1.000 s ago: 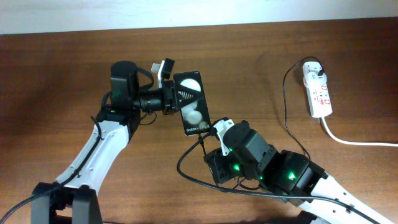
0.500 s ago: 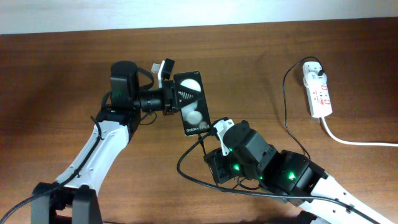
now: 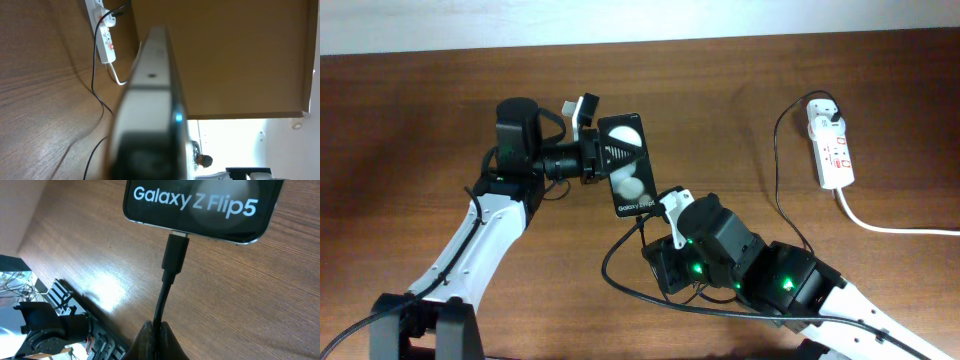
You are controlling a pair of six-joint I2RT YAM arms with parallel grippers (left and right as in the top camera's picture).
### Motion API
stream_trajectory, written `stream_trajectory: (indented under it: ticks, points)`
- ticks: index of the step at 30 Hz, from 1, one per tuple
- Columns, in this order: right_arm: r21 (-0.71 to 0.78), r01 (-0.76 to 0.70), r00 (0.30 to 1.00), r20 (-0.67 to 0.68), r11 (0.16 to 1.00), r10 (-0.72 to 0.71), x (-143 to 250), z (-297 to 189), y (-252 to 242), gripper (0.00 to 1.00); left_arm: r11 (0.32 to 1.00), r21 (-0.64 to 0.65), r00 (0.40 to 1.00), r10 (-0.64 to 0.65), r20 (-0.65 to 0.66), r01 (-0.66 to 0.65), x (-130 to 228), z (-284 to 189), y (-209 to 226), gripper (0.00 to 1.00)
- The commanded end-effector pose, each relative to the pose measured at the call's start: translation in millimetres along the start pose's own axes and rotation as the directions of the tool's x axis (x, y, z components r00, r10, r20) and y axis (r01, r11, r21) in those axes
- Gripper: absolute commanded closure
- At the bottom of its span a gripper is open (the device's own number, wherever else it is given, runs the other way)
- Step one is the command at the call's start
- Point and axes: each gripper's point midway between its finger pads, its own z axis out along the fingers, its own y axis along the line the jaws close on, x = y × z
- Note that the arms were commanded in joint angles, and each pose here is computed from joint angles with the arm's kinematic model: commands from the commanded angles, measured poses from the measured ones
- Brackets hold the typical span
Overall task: Plug charger to phone and switch on socket
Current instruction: 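Push the USB-C plug up into the phone's bottom port with right gripper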
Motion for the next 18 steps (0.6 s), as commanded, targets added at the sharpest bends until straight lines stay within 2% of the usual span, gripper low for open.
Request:
stream_trajectory:
  ticks: [1, 3, 5, 7, 15, 18]
  points:
    - [0.046, 0.006, 0.997, 0.074, 0.999, -0.009, -15.0, -1.8, -6.6, 0.96, 0.995, 0.070, 0.995, 0.070, -0.072, -0.065, 12.7, 0.4, -19.6, 1.00]
    - [0.049, 0.005, 0.997, 0.074, 0.999, -0.009, -15.0, -1.8, -7.2, 0.92, 0.995, 0.070, 0.995, 0.070, -0.072, -0.065, 12.8, 0.4, -19.6, 1.00]
    - [0.053, 0.005, 0.998, 0.067, 0.999, -0.008, -13.1, -1.7, -8.1, 0.82, 0.995, 0.070, 0.995, 0.070, -0.072, -0.065, 12.7, 0.4, -19.6, 1.00]
    - [0.059, 0.003, 0.998, 0.057, 0.998, -0.006, -10.8, -1.2, -9.6, 0.76, 0.996, 0.065, 0.995, 0.069, -0.066, -0.065, 11.7, 0.5, -18.8, 1.00]
    - [0.071, -0.001, 1.000, 0.015, 0.997, 0.000, -7.3, 16.6, -12.9, 0.74, 0.998, 0.013, 0.998, 0.067, -0.006, -0.067, 0.8, 1.3, -10.6, 1.00]
    - [0.050, 0.004, 1.000, 0.008, 0.999, -0.004, -7.7, 22.8, -7.8, 0.77, 0.998, -0.001, 0.998, 0.067, 0.010, -0.067, -2.2, 1.3, -8.3, 1.00]
